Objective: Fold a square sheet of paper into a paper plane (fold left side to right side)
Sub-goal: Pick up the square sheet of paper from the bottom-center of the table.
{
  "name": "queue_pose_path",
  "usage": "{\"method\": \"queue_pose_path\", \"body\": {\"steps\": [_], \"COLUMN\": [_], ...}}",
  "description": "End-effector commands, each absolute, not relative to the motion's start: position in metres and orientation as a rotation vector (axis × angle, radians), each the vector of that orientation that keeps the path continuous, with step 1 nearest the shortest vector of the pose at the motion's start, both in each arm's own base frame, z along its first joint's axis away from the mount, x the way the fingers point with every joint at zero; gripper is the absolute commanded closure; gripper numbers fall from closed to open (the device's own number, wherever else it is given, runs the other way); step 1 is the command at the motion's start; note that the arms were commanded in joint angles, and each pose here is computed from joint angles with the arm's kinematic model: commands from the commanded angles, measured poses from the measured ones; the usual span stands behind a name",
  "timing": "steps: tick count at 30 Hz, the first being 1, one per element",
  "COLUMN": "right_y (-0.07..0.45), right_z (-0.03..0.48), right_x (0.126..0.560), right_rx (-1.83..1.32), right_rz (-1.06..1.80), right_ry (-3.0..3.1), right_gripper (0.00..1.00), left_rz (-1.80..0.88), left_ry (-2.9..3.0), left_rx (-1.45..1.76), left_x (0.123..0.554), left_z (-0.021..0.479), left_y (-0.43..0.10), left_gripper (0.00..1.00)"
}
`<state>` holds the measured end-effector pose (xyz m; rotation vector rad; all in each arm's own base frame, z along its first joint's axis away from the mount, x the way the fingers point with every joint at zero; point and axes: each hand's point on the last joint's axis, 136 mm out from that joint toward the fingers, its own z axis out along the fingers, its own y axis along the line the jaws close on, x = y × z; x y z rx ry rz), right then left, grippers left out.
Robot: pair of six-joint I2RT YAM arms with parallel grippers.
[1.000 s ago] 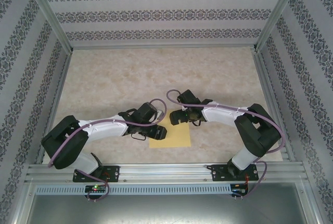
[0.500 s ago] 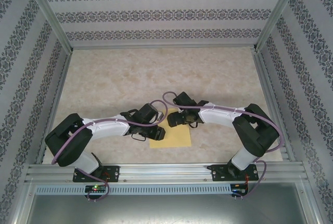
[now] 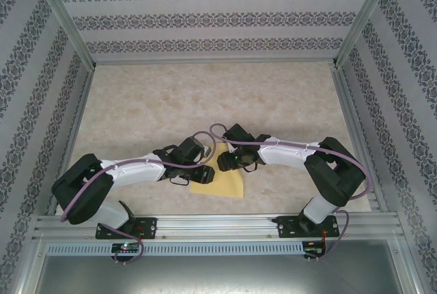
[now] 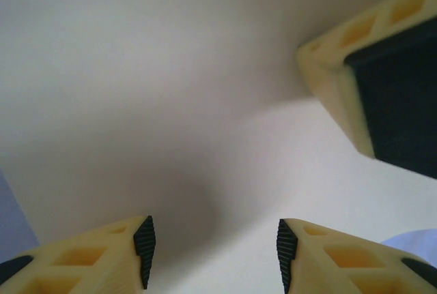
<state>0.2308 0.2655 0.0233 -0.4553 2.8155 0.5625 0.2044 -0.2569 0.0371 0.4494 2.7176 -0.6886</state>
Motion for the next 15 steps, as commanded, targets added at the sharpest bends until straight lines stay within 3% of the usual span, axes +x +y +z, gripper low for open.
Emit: {"method": "queue_pose_path", "body": {"steps": [1,6,15], "right_y": [0.277,0.276,0.253], "right_z": [0.037,0.047,0.114], "right_x": [0.228,0.233,0.257], "right_rx": [-0.465,-0.423,-0.431], "right_rz": [0.686,0.798,1.117], "right_ry": [2.797,2.773,2.478], "right_gripper": [0.57,0.69,0.75], "left_rz": [-0.729,-0.802,-1.106], "left_ry": [2.603,2.529,2.285], "left_rx": [0.393,0.320,0.115], "left_x": [0.218,0.231,0.266], "left_z": [0.061,0.087,0.158], "left_y": [-0.261,-0.250,-0.212], "left_gripper": [0.44,0.39,0.23]}}
